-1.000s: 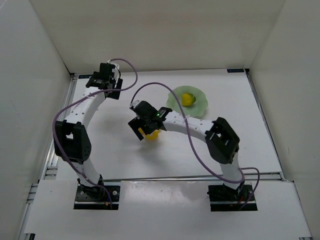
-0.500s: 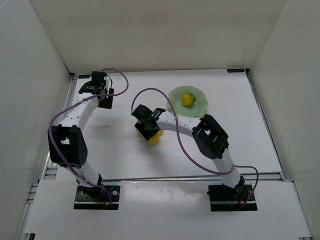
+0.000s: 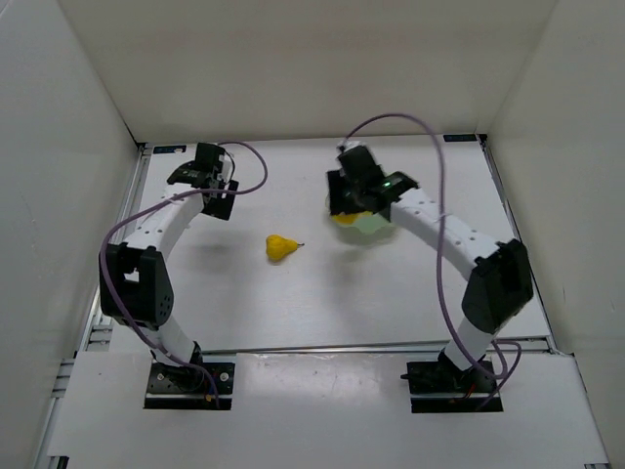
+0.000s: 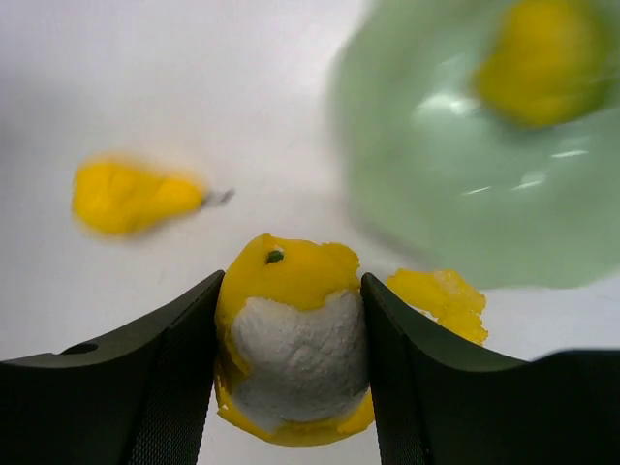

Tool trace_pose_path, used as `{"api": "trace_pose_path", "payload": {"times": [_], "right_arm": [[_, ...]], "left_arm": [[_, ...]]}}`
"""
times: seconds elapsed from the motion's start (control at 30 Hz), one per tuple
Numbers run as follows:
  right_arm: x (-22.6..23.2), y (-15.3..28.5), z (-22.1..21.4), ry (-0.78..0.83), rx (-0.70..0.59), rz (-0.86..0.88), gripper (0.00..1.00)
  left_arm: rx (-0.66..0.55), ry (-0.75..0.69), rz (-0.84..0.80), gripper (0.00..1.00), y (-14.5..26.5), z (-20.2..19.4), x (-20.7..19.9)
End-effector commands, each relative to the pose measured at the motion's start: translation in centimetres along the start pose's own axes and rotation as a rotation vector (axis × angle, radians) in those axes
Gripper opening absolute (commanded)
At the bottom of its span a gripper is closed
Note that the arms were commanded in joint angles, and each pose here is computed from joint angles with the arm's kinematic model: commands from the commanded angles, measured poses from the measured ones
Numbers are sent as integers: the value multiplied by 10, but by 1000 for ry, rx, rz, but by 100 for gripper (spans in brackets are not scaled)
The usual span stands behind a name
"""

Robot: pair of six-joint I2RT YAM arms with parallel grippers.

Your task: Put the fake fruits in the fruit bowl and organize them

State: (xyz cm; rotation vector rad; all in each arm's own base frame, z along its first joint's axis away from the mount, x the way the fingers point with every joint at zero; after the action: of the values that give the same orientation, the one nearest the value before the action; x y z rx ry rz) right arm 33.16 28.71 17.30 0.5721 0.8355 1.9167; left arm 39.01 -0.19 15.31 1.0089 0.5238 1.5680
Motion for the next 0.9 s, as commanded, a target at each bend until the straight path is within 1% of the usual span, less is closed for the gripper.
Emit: {"api": "trace_pose_path", "payload": {"times": [0.0, 0.03, 0.07, 0.13, 0.17, 0.2, 0.23, 0.27, 0.3, 0.33, 0.4, 0.43, 0.5, 0.57, 0.63, 0.67, 0.7, 0.73, 0.8, 0.83, 0.87], "right_arm": [[-70, 4, 26, -221, -97, -174, 42], [-93, -8, 26, -259, -79, -208, 45], [-103, -6, 37, -264, -91, -221, 45], [-123, -12, 41, -272, -66, -248, 49], [-130, -24, 37, -269, -35, -261, 61], [-137, -22, 51, -280, -56, -275, 71], [-147, -31, 43, -281, -9, -296, 78], [-150, -32, 45, -288, -3, -291, 96], [-155, -32, 47, -296, 2, -298, 100], [-155, -29, 51, -297, -4, -297, 100], [-154, -20, 56, -298, -27, -294, 100], [-153, -7, 64, -301, -65, -289, 100], [-154, 3, 66, -303, -90, -295, 100], [-153, 23, 73, -306, -137, -288, 100], [-151, 38, 65, -307, -145, -287, 100], [-151, 42, 63, -317, -155, -285, 100], [-152, 55, 63, -319, -177, -296, 100], [-152, 53, 48, -317, -150, -300, 100], [-153, 68, 42, -319, -168, -312, 100], [-154, 72, 38, -331, -171, -320, 100], [-160, 73, 27, -337, -156, -342, 100]], "left_arm": [[-24, -121, -50, 100, 22, -2, -25], [-30, -135, -59, 100, 24, -2, -31], [-16, -153, -67, 100, 23, -5, -37], [-5, -198, -136, 100, 29, -8, -60], [8, -227, -160, 100, 28, -12, -67], [12, -243, -186, 100, 30, -12, -76], [11, -279, -239, 100, 38, -13, -91], [5, -305, -263, 100, 41, -14, -99], [17, -336, -283, 100, 41, -18, -107], [7, -368, -310, 100, 48, -20, -121], [18, -436, -338, 100, 46, -26, -138], [17, -477, -353, 100, 49, -29, -150], [25, -513, -363, 100, 47, -32, -161], [38, -538, -370, 100, 41, -31, -174], [64, -561, -369, 100, 29, -33, -181], [77, -584, -406, 100, 30, -36, -190], [67, -594, -424, 100, 29, -31, -196], [111, -608, -433, 100, 22, -38, -200], [126, -624, -433, 100, 16, -36, -204], [149, -642, -432, 100, 7, -41, -208], [165, -647, -431, 100, 5, -43, -208]]}}
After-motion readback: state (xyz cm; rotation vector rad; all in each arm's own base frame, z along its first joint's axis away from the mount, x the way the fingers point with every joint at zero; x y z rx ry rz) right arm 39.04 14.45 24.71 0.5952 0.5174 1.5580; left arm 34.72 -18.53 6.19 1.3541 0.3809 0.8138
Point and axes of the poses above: each gripper's point midway between its finger pads, its own y axis back along the fingers, its own x axis along the line the jaws close on, z = x × y, the point moved 1 cm from there along y, back along the fingers, and after that the axes turned 6 degrees about y, right-handed, at the moved point
